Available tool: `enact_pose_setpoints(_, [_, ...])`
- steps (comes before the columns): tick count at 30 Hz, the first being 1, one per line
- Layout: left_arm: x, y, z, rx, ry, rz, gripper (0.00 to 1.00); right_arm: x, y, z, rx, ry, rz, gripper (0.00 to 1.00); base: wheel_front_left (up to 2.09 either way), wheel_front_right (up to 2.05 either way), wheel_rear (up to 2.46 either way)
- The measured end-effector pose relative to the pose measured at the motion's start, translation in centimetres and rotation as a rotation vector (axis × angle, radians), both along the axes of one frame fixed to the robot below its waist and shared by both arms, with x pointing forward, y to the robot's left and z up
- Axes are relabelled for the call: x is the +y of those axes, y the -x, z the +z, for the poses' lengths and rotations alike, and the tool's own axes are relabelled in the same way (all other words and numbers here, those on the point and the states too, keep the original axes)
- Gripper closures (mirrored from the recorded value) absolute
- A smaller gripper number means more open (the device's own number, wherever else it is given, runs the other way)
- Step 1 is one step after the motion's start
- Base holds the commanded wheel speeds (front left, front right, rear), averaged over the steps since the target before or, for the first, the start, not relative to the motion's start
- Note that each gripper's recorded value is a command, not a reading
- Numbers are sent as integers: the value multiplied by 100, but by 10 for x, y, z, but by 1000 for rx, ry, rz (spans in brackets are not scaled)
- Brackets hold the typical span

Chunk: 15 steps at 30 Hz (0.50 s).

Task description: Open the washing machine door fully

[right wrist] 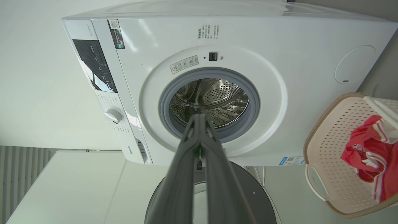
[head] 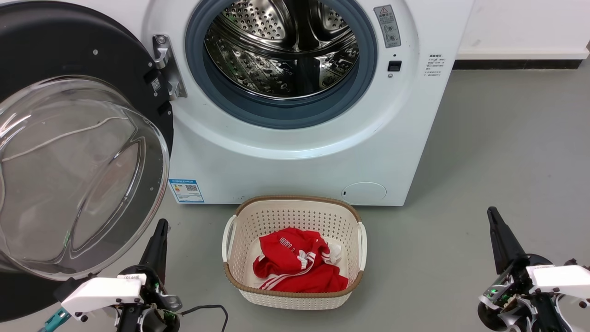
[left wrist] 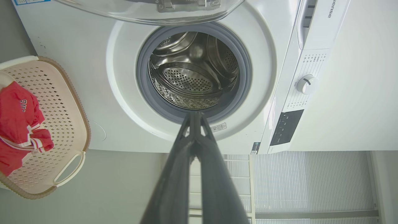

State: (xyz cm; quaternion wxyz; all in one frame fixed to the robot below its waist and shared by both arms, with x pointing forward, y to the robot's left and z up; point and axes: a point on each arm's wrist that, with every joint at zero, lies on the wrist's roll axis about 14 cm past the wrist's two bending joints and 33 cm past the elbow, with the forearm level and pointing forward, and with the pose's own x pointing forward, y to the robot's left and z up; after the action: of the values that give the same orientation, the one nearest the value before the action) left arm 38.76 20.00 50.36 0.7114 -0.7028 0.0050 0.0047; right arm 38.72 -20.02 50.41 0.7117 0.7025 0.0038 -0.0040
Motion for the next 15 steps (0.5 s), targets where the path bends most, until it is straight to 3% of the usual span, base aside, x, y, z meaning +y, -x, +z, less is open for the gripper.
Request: enact_pose_setpoints(15, [0, 0, 0, -3, 15, -1, 100, 0, 0, 0, -1, -17, 1, 100, 0, 0, 0])
